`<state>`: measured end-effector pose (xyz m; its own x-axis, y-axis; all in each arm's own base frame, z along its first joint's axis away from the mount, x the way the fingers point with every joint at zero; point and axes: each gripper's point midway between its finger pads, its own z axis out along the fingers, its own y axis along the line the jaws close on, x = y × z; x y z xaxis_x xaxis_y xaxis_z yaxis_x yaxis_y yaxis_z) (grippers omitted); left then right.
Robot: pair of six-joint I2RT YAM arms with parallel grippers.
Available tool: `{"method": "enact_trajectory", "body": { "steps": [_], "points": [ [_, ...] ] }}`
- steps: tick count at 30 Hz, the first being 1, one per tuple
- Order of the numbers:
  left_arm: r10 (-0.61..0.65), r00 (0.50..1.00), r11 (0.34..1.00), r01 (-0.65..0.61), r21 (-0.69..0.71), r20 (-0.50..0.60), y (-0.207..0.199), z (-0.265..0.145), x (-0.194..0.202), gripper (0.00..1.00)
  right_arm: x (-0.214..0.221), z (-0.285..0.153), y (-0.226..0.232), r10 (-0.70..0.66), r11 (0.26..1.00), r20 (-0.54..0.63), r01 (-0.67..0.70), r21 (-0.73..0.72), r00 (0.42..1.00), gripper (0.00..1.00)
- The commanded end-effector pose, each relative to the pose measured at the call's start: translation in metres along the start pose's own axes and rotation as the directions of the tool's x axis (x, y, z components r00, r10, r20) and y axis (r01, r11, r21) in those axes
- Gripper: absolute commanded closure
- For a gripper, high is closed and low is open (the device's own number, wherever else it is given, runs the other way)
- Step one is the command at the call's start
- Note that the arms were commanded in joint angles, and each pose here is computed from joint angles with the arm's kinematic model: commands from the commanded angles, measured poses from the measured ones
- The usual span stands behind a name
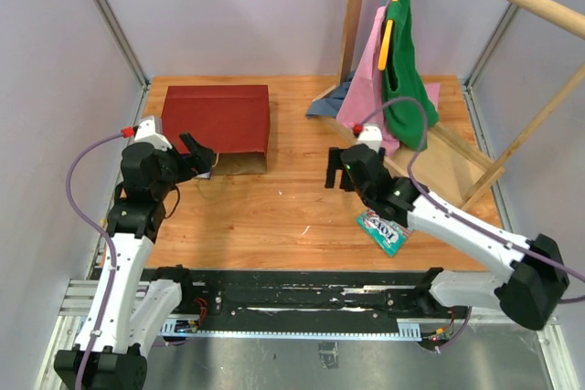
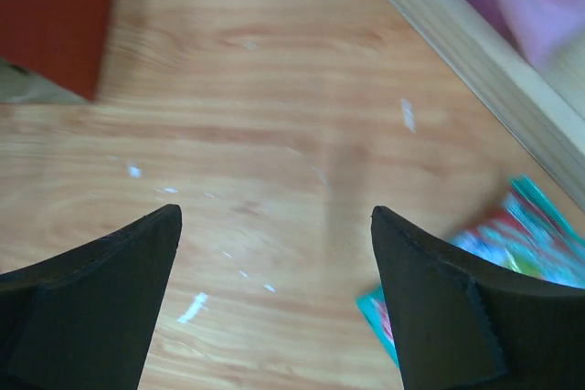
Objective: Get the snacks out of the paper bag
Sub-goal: Adjust the paper bag at the center of the board.
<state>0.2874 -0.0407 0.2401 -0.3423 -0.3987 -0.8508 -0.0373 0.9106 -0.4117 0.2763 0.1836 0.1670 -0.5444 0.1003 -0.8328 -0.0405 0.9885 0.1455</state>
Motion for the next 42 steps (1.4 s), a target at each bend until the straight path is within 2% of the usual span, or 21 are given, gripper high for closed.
{"method": "enact_trajectory", "body": {
  "steps": [1, 5, 9, 15, 17, 20, 32, 36, 42],
  "points": [
    [0.043, 0.998, 0.997, -0.039, -0.063, 0.055, 0.005, -0.008, -0.024, 0.00, -0.053, 0.008, 0.094, -0.102, 0.936, 0.126, 0.138, -0.322, 0.987, 0.16],
    [0.043, 0.996, 0.997, -0.038, -0.063, 0.079, 0.004, -0.015, -0.028, 0.00, -0.066, 0.031, 0.149, -0.168, 0.890, 0.079, 0.186, -0.416, 0.983, 0.21],
    [0.050, 0.996, 0.995, -0.043, -0.092, 0.079, 0.010, -0.016, -0.027, 0.00, -0.072, 0.064, 0.197, -0.170, 0.859, 0.058, 0.177, -0.480, 0.984, 0.25],
    [0.100, 0.989, 0.979, -0.078, -0.190, 0.110, 0.025, -0.028, -0.041, 0.00, -0.069, 0.113, 0.231, -0.138, 0.848, -0.031, 0.102, -0.521, 0.990, 0.35],
    [0.112, 0.986, 0.974, -0.084, -0.212, 0.122, 0.029, -0.031, -0.043, 0.00, -0.056, 0.130, 0.238, -0.158, 0.847, -0.070, 0.099, -0.523, 0.985, 0.42],
    [0.114, 0.986, 0.973, -0.087, -0.216, 0.118, 0.030, -0.031, -0.041, 0.00, -0.046, 0.147, 0.240, -0.181, 0.862, -0.100, 0.108, -0.496, 0.978, 0.48],
    [0.097, 0.991, 0.980, -0.079, -0.183, 0.095, 0.028, -0.022, -0.029, 0.00, -0.047, 0.162, 0.219, -0.159, 0.904, -0.072, 0.116, -0.410, 0.985, 0.49],
    [0.093, 0.992, 0.981, -0.076, -0.176, 0.087, 0.028, -0.020, -0.026, 0.00, -0.042, 0.170, 0.212, -0.138, 0.917, -0.106, 0.086, -0.389, 0.985, 0.50],
    [0.099, 0.991, 0.980, -0.082, -0.180, 0.090, 0.029, -0.020, -0.026, 0.00, -0.036, 0.179, 0.210, -0.075, 0.917, -0.148, 0.010, -0.398, 0.986, 0.56]
  ]
}}
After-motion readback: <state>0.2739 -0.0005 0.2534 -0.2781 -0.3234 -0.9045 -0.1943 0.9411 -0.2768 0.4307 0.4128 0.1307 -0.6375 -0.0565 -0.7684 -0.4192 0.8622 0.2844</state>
